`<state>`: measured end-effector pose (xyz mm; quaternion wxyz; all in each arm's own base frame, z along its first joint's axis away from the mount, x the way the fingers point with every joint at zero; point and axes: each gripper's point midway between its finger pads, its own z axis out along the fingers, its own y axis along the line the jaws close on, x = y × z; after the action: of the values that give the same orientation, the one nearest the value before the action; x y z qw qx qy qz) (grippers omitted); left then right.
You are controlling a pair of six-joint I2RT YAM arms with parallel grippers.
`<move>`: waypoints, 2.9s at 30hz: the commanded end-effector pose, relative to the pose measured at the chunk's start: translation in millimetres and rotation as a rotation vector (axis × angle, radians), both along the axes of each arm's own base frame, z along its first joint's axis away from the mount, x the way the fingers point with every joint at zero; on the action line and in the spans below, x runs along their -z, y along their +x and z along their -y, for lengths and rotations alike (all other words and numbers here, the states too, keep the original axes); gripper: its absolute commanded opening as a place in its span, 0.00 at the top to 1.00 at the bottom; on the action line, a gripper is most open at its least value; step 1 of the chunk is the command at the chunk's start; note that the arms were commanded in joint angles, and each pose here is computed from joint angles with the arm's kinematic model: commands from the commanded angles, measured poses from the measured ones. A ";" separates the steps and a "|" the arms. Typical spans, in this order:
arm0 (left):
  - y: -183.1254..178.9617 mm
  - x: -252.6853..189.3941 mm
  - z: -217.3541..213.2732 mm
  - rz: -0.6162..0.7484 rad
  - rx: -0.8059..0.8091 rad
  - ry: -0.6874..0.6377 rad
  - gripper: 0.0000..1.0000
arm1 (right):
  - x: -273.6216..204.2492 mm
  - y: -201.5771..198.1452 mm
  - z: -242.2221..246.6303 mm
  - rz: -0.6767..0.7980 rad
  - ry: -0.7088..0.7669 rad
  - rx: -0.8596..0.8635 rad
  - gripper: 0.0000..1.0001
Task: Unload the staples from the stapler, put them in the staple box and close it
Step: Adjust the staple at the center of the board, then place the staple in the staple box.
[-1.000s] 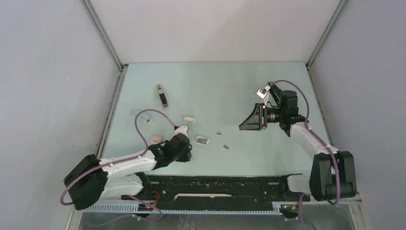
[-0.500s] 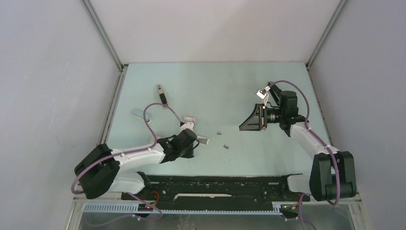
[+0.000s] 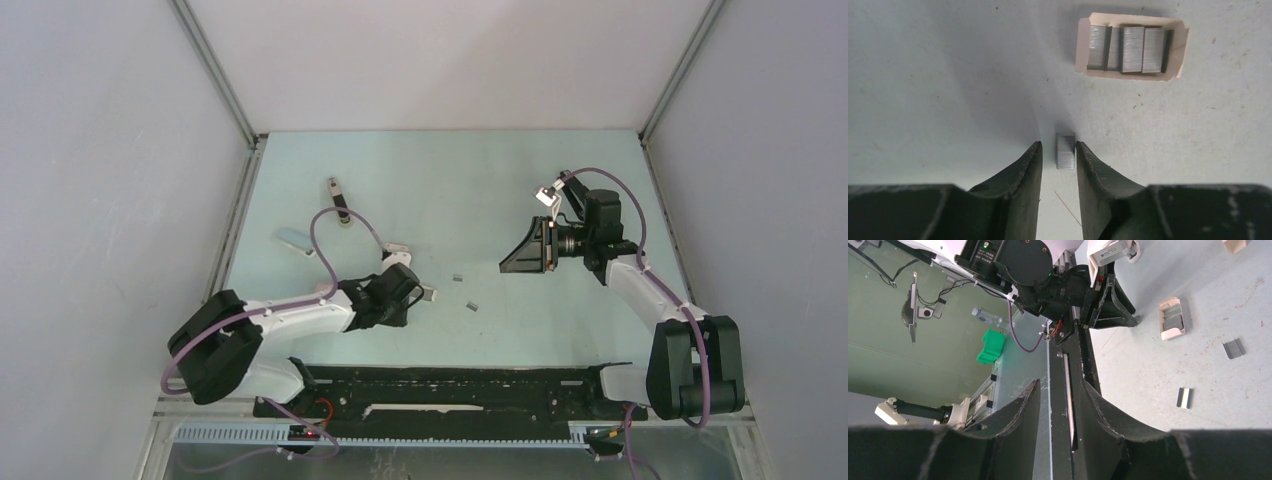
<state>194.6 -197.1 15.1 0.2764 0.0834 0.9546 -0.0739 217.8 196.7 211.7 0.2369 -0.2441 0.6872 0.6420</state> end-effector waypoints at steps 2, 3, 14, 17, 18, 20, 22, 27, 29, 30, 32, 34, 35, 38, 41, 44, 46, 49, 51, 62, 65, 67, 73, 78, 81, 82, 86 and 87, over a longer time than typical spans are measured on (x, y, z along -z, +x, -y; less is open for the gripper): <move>-3.6 0.9 -16.1 -0.052 0.000 0.127 0.64 | -17.3 2.1 0.5 0.086 0.010 -0.005 0.57; -4.4 1.1 -15.7 -0.061 0.004 0.130 0.64 | -17.5 2.0 0.5 0.088 0.010 -0.005 0.57; 2.0 2.2 3.7 -0.103 0.070 0.139 0.69 | -19.1 0.8 0.6 0.089 0.013 -0.008 0.57; 0.8 4.6 5.3 -0.120 0.082 0.146 0.70 | -19.8 1.2 1.3 0.091 0.013 -0.005 0.57; 0.2 5.3 5.4 -0.125 0.084 0.148 0.70 | -19.8 1.3 1.3 0.090 0.013 -0.005 0.57; -1.3 5.9 5.0 -0.133 0.089 0.153 0.71 | -19.9 1.3 1.3 0.090 0.013 -0.005 0.57; -1.9 6.2 4.3 -0.137 0.089 0.156 0.71 | -20.2 1.2 1.3 0.090 0.014 -0.006 0.57; -2.4 5.6 4.1 -0.143 0.093 0.161 0.73 | -20.6 0.9 1.4 0.091 0.014 -0.005 0.57; -2.9 5.2 3.4 -0.146 0.097 0.167 0.72 | -20.8 1.0 1.6 0.092 0.014 -0.004 0.57; -2.9 5.0 3.1 -0.146 0.097 0.168 0.73 | -20.7 1.3 1.6 0.092 0.013 -0.003 0.57; -3.5 4.4 2.4 -0.149 0.103 0.172 0.73 | -20.3 1.1 1.6 0.091 0.013 -0.003 0.57; -4.4 4.7 1.0 -0.152 0.107 0.179 0.73 | -20.7 1.2 1.7 0.092 0.014 -0.003 0.57; -4.8 4.9 0.8 -0.153 0.109 0.181 0.73 | -20.4 1.2 1.7 0.091 0.013 -0.003 0.57; -5.3 6.0 -1.3 -0.157 0.110 0.192 0.76 | -20.8 1.5 1.6 0.095 0.014 -0.003 0.57; -5.1 6.6 -2.0 -0.159 0.109 0.199 0.78 | -20.7 1.4 1.6 0.093 0.014 -0.003 0.57; -2.3 3.5 -2.3 -0.143 0.101 0.199 0.81 | -20.6 1.2 1.5 0.093 0.014 -0.004 0.57; 0.2 -0.7 -1.9 -0.126 0.093 0.192 0.83 | -20.5 1.4 1.6 0.092 0.014 -0.004 0.57; 4.7 -8.5 0.3 -0.095 0.079 0.171 0.85 | -20.4 1.6 2.0 0.092 0.013 -0.001 0.57; 7.4 -13.1 2.8 -0.072 0.072 0.149 0.86 | -20.5 1.7 2.0 0.093 0.013 -0.001 0.57; 14.8 -30.0 7.9 0.015 0.026 0.048 0.87 | -20.8 2.0 2.8 0.094 0.014 0.002 0.57; 17.1 -35.5 10.5 0.037 0.018 0.022 0.87 | -21.1 2.1 3.0 0.094 0.013 0.003 0.57; 19.1 -40.2 11.9 0.052 0.013 0.005 0.87 | -21.1 2.0 3.0 0.093 0.013 0.003 0.57; 24.0 -53.0 16.7 0.087 0.008 -0.028 0.87 | -21.3 2.5 3.3 0.094 0.013 0.005 0.57; 28.5 -62.6 23.0 0.119 0.010 -0.052 0.88 | -21.4 2.5 3.4 0.095 0.013 0.005 0.57; 32.2 -68.2 27.3 0.141 0.011 -0.067 0.88 | -21.5 2.7 3.7 0.095 0.013 0.006 0.57; 33.1 -69.6 28.9 0.146 0.014 -0.070 0.88 | -21.3 2.5 3.5 0.094 0.014 0.005 0.57; 36.8 -74.3 34.9 0.163 0.020 -0.080 0.88 | -21.0 3.0 3.7 0.095 0.013 0.006 0.57; 37.9 -75.3 36.2 0.168 0.020 -0.081 0.88 | -21.0 2.9 3.7 0.095 0.013 0.006 0.57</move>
<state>216.5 -217.6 64.9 0.3137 0.1029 0.9402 -0.0837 218.0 194.4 215.2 0.2452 -0.2454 0.6859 0.6397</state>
